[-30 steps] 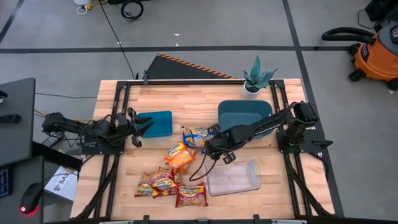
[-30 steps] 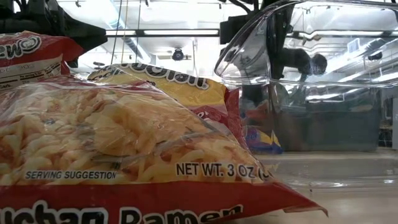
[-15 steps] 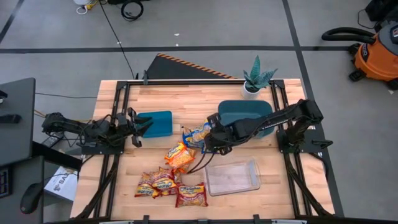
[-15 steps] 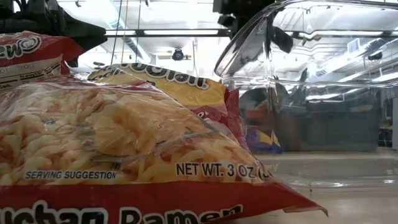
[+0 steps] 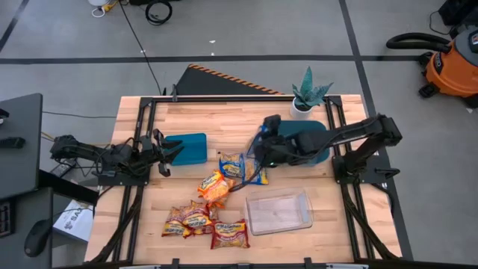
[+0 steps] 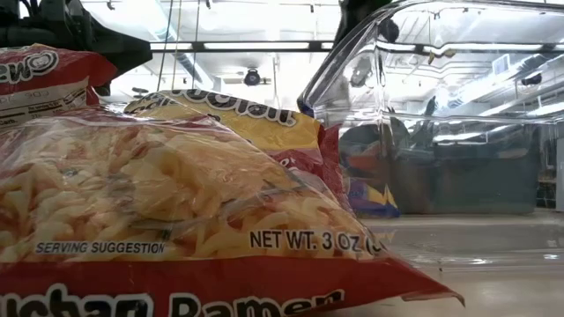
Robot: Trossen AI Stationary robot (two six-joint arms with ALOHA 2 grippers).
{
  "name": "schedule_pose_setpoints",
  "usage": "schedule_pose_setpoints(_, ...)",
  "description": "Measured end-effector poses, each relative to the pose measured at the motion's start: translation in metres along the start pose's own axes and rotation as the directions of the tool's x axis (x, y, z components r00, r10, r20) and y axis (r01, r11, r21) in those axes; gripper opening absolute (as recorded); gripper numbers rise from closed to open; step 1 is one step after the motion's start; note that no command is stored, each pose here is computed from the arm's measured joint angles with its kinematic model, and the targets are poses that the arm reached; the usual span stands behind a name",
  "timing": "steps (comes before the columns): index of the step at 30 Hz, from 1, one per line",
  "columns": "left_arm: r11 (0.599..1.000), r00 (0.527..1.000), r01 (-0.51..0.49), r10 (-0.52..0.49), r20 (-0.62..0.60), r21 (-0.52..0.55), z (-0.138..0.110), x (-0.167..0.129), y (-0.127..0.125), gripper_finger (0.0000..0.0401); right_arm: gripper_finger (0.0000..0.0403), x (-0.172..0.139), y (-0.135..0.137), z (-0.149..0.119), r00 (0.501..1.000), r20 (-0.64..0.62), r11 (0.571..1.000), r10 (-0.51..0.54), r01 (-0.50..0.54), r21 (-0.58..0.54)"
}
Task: Sort Maruchan noodles
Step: Put the blue noodle pack into the dark blue bin
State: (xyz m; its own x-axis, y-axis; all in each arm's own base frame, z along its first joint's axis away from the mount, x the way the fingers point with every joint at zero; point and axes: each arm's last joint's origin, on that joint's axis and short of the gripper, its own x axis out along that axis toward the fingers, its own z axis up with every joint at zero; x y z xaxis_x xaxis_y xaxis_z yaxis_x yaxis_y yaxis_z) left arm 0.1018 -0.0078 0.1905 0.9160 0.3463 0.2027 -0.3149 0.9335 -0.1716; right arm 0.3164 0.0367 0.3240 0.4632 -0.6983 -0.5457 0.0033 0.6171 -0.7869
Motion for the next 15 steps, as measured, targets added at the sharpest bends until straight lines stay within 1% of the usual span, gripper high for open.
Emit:
schedule_pose_setpoints(3,1.000,1.000,0.000,0.000,0.000,0.000,0.000,0.000,0.000,0.0117,0.0003,-0.012,-0.014,-0.010,0.999,0.001,0.998,-0.038,0.038,0.053)
schedule_pose_setpoints(5,1.000,1.000,0.000,0.000,0.000,0.000,0.000,0.000,0.000,0.0117,0.0003,-0.020,-0.021,-0.019,0.999,-0.005,0.996,-0.035,0.036,0.083)
schedule_pose_setpoints(7,1.000,1.000,0.000,0.000,0.000,-0.001,0.000,0.000,0.000,0.0117,0.0003,-0.026,-0.027,-0.029,0.999,-0.036,0.993,-0.027,0.031,0.113)
schedule_pose_setpoints(11,1.000,1.000,-0.001,0.001,-0.007,-0.010,-0.001,0.000,0.000,0.0117,0.0003,-0.036,-0.034,-0.050,0.996,-0.093,0.979,-0.004,0.022,0.201)
schedule_pose_setpoints(15,1.000,1.000,-0.003,0.003,-0.008,-0.009,-0.001,0.000,0.000,0.0117,0.0004,-0.036,-0.028,-0.065,0.992,-0.107,0.968,0.067,-0.038,0.247)
